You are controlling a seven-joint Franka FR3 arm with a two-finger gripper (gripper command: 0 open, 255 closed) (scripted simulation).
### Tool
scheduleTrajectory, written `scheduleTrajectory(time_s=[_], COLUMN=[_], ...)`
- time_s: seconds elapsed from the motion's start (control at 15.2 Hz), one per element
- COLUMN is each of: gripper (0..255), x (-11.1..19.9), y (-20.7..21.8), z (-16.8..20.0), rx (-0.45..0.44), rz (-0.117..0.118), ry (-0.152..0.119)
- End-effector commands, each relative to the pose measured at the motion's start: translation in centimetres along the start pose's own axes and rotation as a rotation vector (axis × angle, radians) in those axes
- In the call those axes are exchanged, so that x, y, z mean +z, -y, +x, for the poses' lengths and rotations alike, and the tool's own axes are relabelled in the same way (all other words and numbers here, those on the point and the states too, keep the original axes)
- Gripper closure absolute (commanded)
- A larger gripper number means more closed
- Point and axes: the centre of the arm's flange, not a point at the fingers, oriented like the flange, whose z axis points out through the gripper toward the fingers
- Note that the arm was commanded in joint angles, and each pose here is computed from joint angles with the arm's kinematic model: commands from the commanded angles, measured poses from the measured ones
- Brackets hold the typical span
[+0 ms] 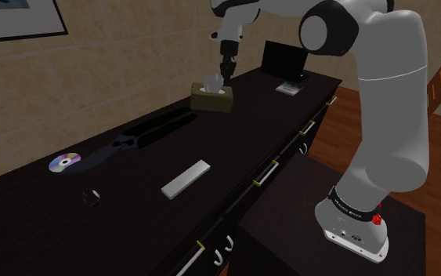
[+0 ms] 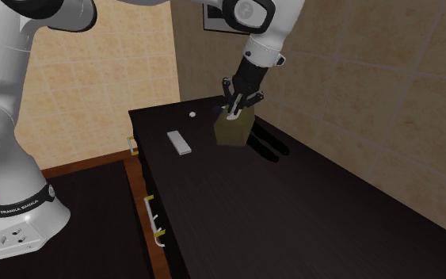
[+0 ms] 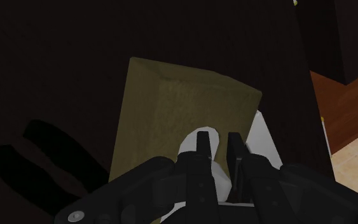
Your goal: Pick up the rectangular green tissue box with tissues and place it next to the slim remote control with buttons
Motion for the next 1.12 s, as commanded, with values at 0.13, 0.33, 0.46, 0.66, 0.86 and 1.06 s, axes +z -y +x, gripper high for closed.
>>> scheduleTrajectory(time_s=[0.13, 0.33, 0.46, 0.66, 0.86, 1.06], gripper=[255, 255, 255, 255, 255, 255], x=[0.0, 0.0, 0.1, 0.1, 0.2, 0.2], y=[2.1, 3.6, 4.6, 6.1, 7.6, 9.1], z=[5.0, 8.7, 11.1, 14.8, 18.5, 22.1], rx=[0.001, 0.001, 0.001, 0.001, 0.001, 0.001], rz=[0.000, 0.000, 0.000, 0.000, 0.000, 0.000], ry=[0.000, 0.000, 0.000, 0.000, 0.000, 0.000])
